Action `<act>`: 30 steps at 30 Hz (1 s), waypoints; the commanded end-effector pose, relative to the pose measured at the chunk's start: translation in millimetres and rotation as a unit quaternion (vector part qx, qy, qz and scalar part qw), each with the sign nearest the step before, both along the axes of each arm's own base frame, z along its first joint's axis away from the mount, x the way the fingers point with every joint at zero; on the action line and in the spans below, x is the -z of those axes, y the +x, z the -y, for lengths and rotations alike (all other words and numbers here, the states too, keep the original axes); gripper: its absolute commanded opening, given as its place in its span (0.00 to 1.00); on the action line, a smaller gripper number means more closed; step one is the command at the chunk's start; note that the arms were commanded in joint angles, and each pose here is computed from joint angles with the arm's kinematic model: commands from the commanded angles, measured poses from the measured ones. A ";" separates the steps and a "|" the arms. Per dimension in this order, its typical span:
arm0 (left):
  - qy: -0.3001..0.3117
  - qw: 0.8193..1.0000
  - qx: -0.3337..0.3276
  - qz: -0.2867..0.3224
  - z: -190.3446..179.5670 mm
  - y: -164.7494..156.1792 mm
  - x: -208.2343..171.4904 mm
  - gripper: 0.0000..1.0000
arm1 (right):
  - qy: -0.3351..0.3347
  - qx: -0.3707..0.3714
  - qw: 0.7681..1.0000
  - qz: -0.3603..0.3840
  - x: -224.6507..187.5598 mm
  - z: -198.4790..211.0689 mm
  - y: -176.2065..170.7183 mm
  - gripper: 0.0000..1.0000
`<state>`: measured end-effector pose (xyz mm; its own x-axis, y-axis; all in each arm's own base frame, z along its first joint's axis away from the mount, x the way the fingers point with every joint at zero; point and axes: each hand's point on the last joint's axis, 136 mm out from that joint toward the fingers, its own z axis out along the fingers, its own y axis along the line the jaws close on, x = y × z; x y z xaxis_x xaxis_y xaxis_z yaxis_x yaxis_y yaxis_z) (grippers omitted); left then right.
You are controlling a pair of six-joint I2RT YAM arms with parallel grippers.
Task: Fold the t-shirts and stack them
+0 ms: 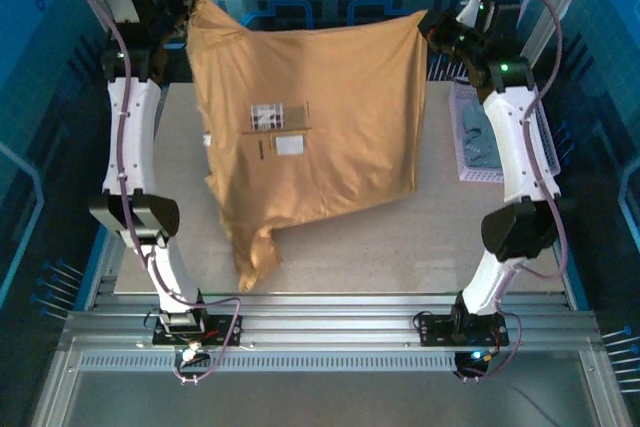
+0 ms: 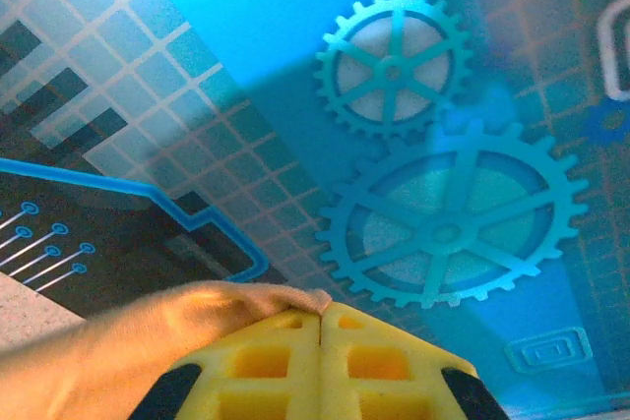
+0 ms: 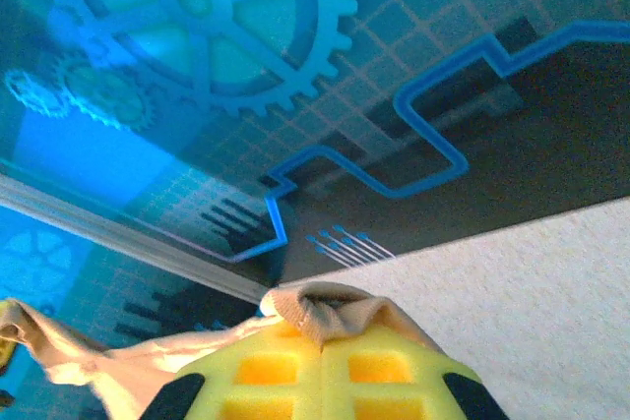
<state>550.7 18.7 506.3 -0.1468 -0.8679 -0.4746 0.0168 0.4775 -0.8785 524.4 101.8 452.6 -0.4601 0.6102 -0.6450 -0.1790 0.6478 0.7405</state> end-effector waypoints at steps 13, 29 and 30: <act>0.014 0.987 0.017 0.157 40.9 -170.8 -126.3 0.00 | 0.012 0.009 0.997 0.080 -76.0 29.0 -4.0 0.00; -0.116 0.892 0.061 -0.434 129.0 -310.2 398.3 0.00 | -0.068 -0.018 0.907 -0.416 351.6 -12.0 -98.0 0.00; -0.115 0.877 0.073 -0.460 135.8 -315.3 417.8 0.00 | -0.077 -0.023 0.897 -0.435 367.9 -13.2 -102.8 0.00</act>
<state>244.4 -101.7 118.0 -0.5071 -0.8606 -0.0468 -0.6281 0.4062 -0.6636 432.1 106.8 110.5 -0.8165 0.5594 -0.1427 0.3968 0.7233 0.5651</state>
